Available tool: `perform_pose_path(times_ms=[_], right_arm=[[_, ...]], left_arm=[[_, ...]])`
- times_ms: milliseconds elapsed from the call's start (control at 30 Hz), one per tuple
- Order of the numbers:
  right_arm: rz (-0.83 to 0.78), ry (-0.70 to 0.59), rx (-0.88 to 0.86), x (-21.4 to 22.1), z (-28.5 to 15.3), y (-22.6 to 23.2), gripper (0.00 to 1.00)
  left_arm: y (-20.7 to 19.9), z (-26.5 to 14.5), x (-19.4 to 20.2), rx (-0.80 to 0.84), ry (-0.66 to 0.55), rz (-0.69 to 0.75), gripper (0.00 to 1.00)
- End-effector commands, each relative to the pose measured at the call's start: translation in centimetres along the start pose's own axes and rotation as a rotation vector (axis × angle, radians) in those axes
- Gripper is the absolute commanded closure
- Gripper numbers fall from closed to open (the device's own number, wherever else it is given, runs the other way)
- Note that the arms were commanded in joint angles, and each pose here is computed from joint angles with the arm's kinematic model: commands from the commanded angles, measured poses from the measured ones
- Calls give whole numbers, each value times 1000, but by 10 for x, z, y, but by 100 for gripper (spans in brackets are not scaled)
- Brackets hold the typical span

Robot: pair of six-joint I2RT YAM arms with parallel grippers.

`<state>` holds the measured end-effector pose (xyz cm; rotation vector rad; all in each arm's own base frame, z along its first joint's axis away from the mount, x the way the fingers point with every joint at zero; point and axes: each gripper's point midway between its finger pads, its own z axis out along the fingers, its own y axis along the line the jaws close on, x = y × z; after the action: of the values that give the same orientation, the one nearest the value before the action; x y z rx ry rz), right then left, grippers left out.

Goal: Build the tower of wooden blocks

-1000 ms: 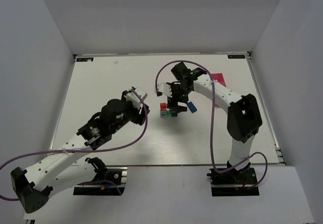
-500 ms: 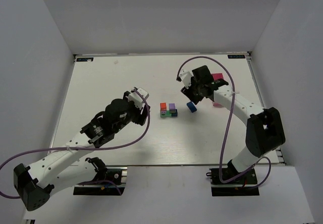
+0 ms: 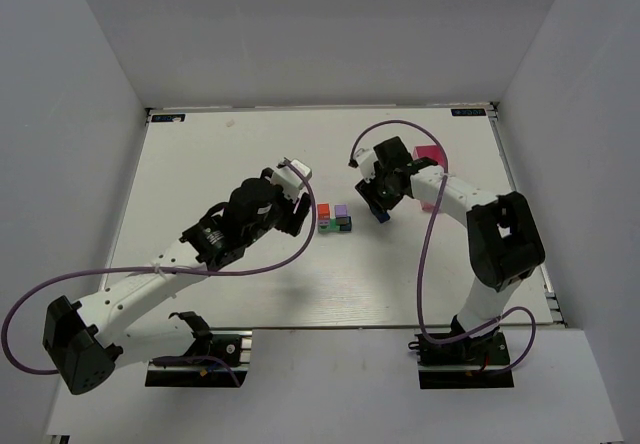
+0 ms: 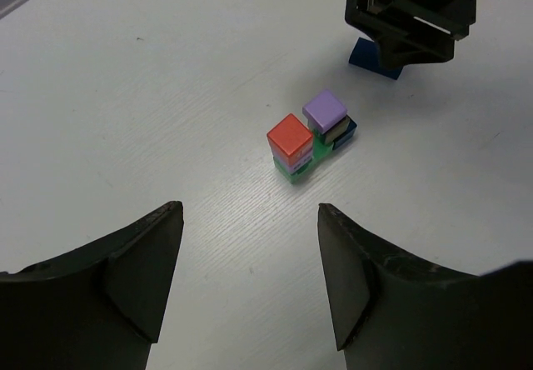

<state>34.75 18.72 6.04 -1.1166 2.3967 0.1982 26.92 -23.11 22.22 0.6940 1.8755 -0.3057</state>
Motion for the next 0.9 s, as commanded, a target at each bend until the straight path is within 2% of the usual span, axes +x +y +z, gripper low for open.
perform_pose_path(times_ms=[0,133,767,867], right_arm=[[26,-19,-5,-6,2,-3,49],[34,-9,-6,-6,8,-7,47],[51,62,-12,6,31,-14,47],[52,73,-12,9,34,-14,50]], left_arm=[[5,-4,-20,-16,-62,6,24],[3,-2,-10,-6,-41,20,23],[-3,-13,-12,43,-85,13,23],[-3,-13,-12,42,-86,23,23]])
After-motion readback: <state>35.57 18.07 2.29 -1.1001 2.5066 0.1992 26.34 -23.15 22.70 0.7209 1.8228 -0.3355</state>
